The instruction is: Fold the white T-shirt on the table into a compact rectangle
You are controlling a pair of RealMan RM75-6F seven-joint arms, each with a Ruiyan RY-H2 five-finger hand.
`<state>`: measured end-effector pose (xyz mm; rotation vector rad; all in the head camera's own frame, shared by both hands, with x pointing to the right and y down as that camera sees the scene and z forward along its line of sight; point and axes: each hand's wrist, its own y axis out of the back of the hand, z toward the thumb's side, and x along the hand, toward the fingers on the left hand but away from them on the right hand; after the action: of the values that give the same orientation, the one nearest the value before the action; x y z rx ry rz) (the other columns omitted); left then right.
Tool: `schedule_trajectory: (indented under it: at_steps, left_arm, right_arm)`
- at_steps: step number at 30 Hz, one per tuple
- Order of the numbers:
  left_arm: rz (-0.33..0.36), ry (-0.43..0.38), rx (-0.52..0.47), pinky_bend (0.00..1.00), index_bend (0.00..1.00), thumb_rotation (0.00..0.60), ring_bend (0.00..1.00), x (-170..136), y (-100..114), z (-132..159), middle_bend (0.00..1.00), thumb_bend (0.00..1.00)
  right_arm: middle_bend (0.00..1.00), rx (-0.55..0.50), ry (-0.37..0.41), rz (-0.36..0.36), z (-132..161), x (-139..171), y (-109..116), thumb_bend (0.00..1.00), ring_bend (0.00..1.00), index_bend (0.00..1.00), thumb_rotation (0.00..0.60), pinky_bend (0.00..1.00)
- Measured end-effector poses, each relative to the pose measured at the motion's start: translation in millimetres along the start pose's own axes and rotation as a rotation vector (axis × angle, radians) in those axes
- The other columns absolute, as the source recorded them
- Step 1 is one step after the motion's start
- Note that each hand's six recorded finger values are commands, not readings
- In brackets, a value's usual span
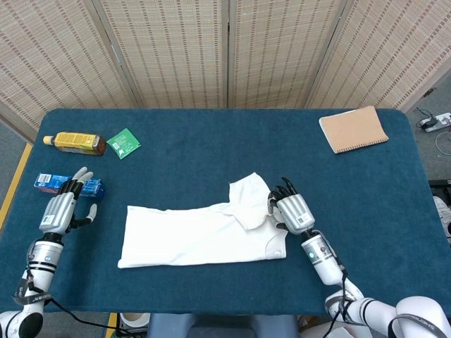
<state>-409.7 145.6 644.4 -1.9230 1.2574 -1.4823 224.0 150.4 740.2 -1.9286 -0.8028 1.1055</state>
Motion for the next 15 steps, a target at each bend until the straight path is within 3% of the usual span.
schedule_trajectory:
  at_steps: [8,15]
  left_arm:
    - [0.006,-0.008,0.003,0.0,0.0,0.6,0.0,-3.6,2.1,1.5,0.0,0.48]
    - [0.01,-0.015,0.011,0.0,0.0,0.6,0.0,-7.4,3.7,1.8,0.0,0.48]
  right_arm:
    - [0.38,-0.058,-0.102,-0.069,-6.1,-32.2,18.3,0.44,0.21,0.66,0.6,0.0]
    - [0.38,-0.036,-0.168,-0.07,-10.0,-56.1,16.5,0.44,0.21,0.66,0.6,0.0]
